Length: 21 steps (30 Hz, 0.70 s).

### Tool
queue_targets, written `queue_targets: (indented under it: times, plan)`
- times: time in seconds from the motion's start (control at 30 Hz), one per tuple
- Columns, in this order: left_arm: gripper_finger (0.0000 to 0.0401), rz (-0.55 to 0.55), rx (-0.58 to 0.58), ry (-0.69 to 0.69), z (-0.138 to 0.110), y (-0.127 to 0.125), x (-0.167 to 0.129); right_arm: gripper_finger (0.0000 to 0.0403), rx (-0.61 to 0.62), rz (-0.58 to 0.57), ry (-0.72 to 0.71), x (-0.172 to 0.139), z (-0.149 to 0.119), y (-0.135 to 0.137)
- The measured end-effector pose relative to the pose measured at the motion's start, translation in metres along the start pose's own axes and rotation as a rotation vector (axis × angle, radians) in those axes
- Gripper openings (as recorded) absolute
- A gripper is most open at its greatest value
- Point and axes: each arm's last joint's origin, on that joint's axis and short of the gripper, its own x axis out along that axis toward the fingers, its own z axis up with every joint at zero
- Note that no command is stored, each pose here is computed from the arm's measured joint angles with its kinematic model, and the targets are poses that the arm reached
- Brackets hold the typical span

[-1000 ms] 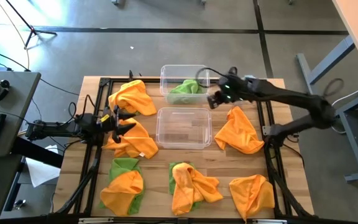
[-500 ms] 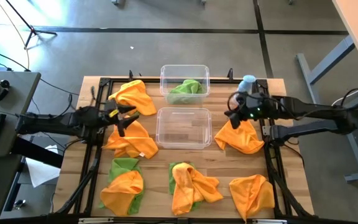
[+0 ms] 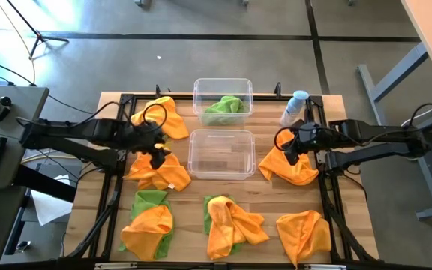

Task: Sort microfiber towel by color & place in baskets
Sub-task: Put the orange microfiber towel into the bottom transparent bin

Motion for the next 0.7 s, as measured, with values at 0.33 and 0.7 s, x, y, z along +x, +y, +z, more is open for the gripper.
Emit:
queue_targets:
  times: [0.33, 0.7]
  plan:
    - [0.0234, 0.084, -0.077, 0.287, -0.043, -0.003, 0.011, 0.0000, -0.038, -0.059, -0.056, -0.001, 0.000, 0.000]
    - [0.0234, 0.157, 0.016, 0.391, -0.089, 0.003, 0.045, 0.0000, -0.023, -0.059, -0.060, 0.000, 0.001, 0.000]
